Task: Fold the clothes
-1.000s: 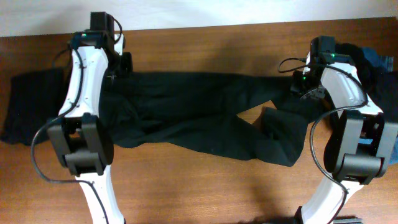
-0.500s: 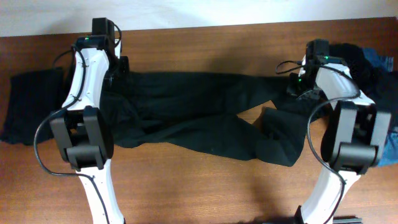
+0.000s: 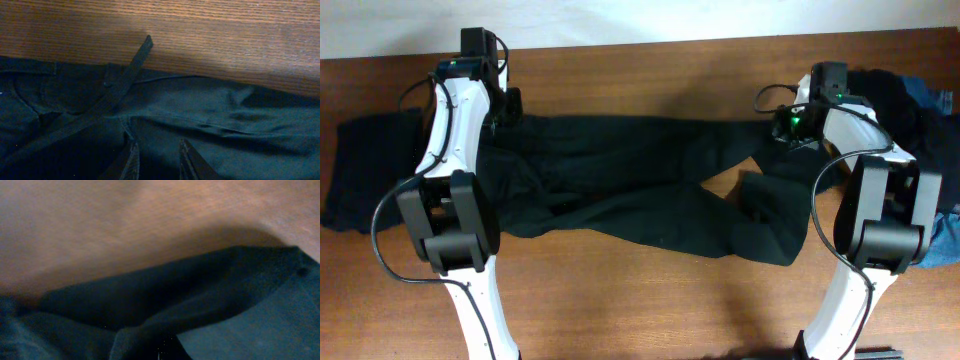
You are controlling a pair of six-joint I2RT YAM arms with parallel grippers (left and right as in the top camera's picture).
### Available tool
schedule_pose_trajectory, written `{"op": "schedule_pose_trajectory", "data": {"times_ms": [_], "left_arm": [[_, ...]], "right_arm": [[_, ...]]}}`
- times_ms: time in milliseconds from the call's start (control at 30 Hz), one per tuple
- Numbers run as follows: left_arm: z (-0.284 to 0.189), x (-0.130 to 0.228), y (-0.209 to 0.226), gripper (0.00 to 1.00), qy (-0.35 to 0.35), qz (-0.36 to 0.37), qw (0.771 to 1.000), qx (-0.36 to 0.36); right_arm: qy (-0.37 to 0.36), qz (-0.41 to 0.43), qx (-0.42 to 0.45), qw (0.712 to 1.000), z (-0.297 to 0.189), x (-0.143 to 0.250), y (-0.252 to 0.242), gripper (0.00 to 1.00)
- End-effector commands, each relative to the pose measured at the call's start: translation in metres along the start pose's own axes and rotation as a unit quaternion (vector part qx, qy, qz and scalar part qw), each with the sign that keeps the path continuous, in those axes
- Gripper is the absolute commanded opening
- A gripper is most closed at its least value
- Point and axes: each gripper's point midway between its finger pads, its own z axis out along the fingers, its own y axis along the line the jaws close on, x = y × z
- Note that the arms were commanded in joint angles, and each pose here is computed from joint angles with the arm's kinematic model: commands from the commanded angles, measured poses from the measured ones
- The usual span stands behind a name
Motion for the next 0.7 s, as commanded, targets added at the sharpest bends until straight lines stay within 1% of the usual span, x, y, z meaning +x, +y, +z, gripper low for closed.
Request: {"op": "schedule_pose_trajectory", "data": {"times_ms": [0, 133, 200, 333, 400, 500, 667], "left_arm": [[0.004, 0.000, 0.004, 0.27, 0.002, 0.006, 1.000, -0.006], [0.004, 0.000, 0.004, 0.27, 0.002, 0.006, 1.000, -0.006], [0.004, 0.000, 0.004, 0.27, 0.002, 0.006, 1.000, -0.006], [0.004, 0.000, 0.004, 0.27, 0.002, 0.006, 1.000, -0.006], [0.004, 0.000, 0.003, 0.27, 0.002, 0.006, 1.000, -0.005], [0.004, 0.000, 0.003, 0.27, 0.002, 0.006, 1.000, -0.004], [0.004, 0.000, 0.003, 0.27, 0.002, 0.006, 1.000, -0.004]], "right_arm": [[-0.004, 0.011, -0.061, 0.998, 0.003, -0.003, 0.028, 0.05], [-0.027, -0.018, -0.072, 0.997, 0.006, -0.011, 0.050, 0.04], [-0.038, -0.038, -0.063, 0.997, 0.009, -0.013, 0.059, 0.04], [-0.044, -0.127, -0.039, 0.990, 0.010, -0.011, 0.077, 0.04], [-0.037, -0.163, -0.008, 0.986, 0.007, -0.010, 0.077, 0.04], [-0.028, -0.164, 0.026, 0.986, -0.004, -0.015, 0.072, 0.04], [-0.014, -0.152, 0.034, 0.988, -0.035, -0.029, 0.072, 0.04]]}}
